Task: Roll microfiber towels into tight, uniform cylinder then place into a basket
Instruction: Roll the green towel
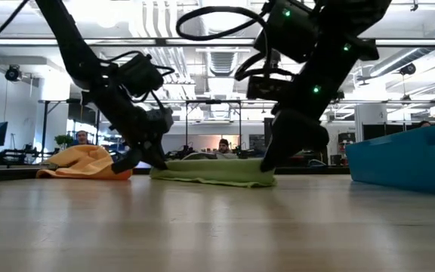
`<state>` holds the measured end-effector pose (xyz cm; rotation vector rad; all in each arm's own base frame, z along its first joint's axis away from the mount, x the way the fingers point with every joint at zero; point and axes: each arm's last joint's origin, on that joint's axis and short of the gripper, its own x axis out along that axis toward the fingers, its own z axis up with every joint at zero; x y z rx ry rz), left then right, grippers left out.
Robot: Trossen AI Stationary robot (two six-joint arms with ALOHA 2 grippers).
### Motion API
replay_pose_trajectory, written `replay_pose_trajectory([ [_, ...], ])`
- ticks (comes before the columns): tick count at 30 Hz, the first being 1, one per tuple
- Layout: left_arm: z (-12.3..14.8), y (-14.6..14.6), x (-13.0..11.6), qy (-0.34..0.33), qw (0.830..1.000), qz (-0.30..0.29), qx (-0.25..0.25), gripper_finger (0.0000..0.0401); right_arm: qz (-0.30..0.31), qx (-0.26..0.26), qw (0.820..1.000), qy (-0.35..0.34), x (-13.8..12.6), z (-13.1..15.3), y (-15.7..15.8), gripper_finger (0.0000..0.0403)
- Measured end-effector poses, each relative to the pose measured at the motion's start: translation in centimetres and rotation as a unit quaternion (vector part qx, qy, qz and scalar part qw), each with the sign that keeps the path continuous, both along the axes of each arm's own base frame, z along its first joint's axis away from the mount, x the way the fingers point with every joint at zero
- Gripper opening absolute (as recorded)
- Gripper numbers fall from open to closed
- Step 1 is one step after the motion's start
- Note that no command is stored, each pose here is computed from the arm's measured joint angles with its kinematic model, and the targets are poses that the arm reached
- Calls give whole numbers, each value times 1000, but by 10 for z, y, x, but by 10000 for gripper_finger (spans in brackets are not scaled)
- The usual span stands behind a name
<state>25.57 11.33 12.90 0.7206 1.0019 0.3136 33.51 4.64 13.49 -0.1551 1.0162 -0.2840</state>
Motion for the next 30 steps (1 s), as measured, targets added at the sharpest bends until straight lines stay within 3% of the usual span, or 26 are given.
replay_pose_trajectory([
  [6, 3, 1, -2, 0, 1000, 9, 7, 42, -28, 26, 999, -28, 11, 8, 4, 21],
  [14, 4, -1, -3, 25, 1000, 11, -5, 97, -69, 81, 992, -75, 23, 10, 7, 115],
  [23, 22, -2, 1, 25, 995, 57, -80, 123, -83, 130, 978, -137, 52, 12, 17, 185],
  [30, 52, -3, -7, 48, 991, 76, -100, 172, -66, 109, 985, -116, 57, 31, 17, 205],
])
